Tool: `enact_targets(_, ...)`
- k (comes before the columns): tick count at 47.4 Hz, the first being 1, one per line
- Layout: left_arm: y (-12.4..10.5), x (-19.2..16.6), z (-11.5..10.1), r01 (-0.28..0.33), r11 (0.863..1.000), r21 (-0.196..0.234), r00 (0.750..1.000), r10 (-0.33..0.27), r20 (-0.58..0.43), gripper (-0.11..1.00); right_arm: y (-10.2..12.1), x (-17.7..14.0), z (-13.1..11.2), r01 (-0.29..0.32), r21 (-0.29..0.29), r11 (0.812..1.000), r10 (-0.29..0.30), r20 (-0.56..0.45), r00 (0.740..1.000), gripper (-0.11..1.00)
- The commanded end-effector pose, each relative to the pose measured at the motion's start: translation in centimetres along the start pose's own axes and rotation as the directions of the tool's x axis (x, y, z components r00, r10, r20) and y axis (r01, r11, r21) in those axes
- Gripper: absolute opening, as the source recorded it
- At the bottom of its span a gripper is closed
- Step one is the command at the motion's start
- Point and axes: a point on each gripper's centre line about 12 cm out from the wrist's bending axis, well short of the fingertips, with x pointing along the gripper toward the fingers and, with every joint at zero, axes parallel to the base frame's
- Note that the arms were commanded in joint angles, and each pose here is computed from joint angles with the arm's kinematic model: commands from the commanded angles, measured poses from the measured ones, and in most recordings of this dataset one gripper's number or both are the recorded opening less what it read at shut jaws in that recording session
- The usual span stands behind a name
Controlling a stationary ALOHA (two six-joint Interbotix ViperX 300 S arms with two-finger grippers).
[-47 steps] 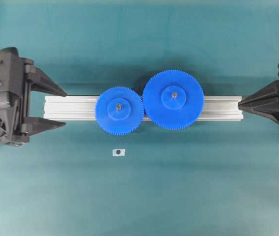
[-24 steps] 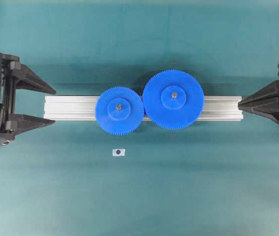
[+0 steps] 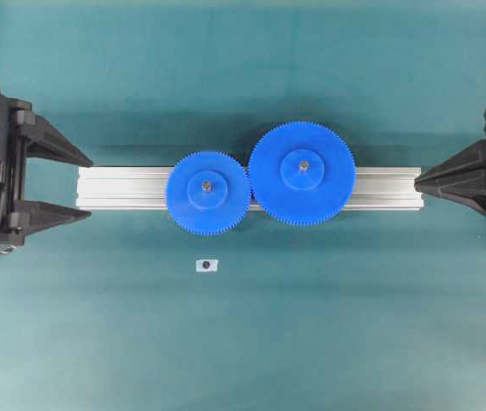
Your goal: Insert the small gear onto the shaft.
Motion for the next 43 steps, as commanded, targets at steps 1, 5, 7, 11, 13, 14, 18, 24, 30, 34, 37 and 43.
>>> enact_targets(1, -0.11, -0.20, 0.63, 0.003, 1.000, 0.001, 1.000, -0.003, 0.018, 0.83, 0.10, 0.01, 0.64, -0.002, 0.005, 1.000, 0.001, 0.017, 1.000, 0.15)
enact_targets(5, -0.11, -0.20, 0.63, 0.003, 1.000, 0.000, 1.000, -0.003, 0.018, 0.82, 0.12, 0.00, 0.68, -0.002, 0.005, 1.000, 0.002, 0.017, 1.000, 0.15)
enact_targets(7, -0.11, -0.20, 0.63, 0.003, 1.000, 0.000, 1.000, -0.003, 0.018, 0.82, 0.11, 0.01, 0.64, -0.002, 0.006, 1.000, 0.002, 0.017, 1.000, 0.15)
enact_targets(11, -0.11, -0.27, 0.70, 0.004, 1.000, 0.000, 1.000, -0.004, 0.021, 0.82, 0.10, 0.01, 0.62, -0.001, 0.005, 1.000, 0.001, 0.015, 1.000, 0.15)
enact_targets(13, -0.11, -0.27, 0.70, 0.004, 1.000, 0.000, 1.000, -0.004, 0.021, 0.82, 0.09, 0.02, 0.56, -0.001, 0.005, 1.000, 0.001, 0.014, 1.000, 0.15)
enact_targets(14, -0.12, -0.29, 0.76, 0.004, 1.000, 0.000, 1.000, -0.004, 0.023, 0.82, 0.09, 0.02, 0.56, -0.001, 0.005, 1.000, 0.001, 0.014, 1.000, 0.15)
enact_targets(18, -0.11, -0.23, 0.68, 0.004, 1.000, 0.000, 1.000, -0.004, 0.020, 0.82, 0.09, 0.02, 0.58, -0.001, 0.005, 1.000, 0.001, 0.015, 1.000, 0.15)
enact_targets(24, -0.11, -0.24, 0.64, 0.004, 1.000, -0.002, 1.000, -0.004, 0.020, 0.82, 0.08, 0.02, 0.52, -0.001, 0.005, 1.000, 0.001, 0.014, 1.000, 0.15)
enact_targets(30, -0.10, -0.16, 0.57, 0.003, 1.000, -0.003, 1.000, -0.003, 0.014, 0.82, 0.05, 0.02, 0.50, 0.001, 0.005, 1.000, -0.001, 0.013, 1.000, 0.15)
enact_targets(34, -0.10, -0.12, 0.54, 0.003, 1.000, -0.005, 1.000, -0.003, 0.011, 0.82, 0.06, 0.03, 0.44, 0.000, 0.005, 1.000, 0.000, 0.011, 1.000, 0.15)
enact_targets(37, -0.10, -0.10, 0.58, 0.003, 1.000, -0.005, 1.000, -0.003, 0.011, 0.82, 0.06, 0.03, 0.44, 0.000, 0.005, 1.000, 0.000, 0.011, 1.000, 0.15)
enact_targets(43, -0.10, -0.04, 0.50, 0.003, 1.000, -0.005, 1.000, -0.003, 0.008, 0.82, 0.06, 0.03, 0.45, -0.001, 0.005, 1.000, 0.000, 0.012, 1.000, 0.15)
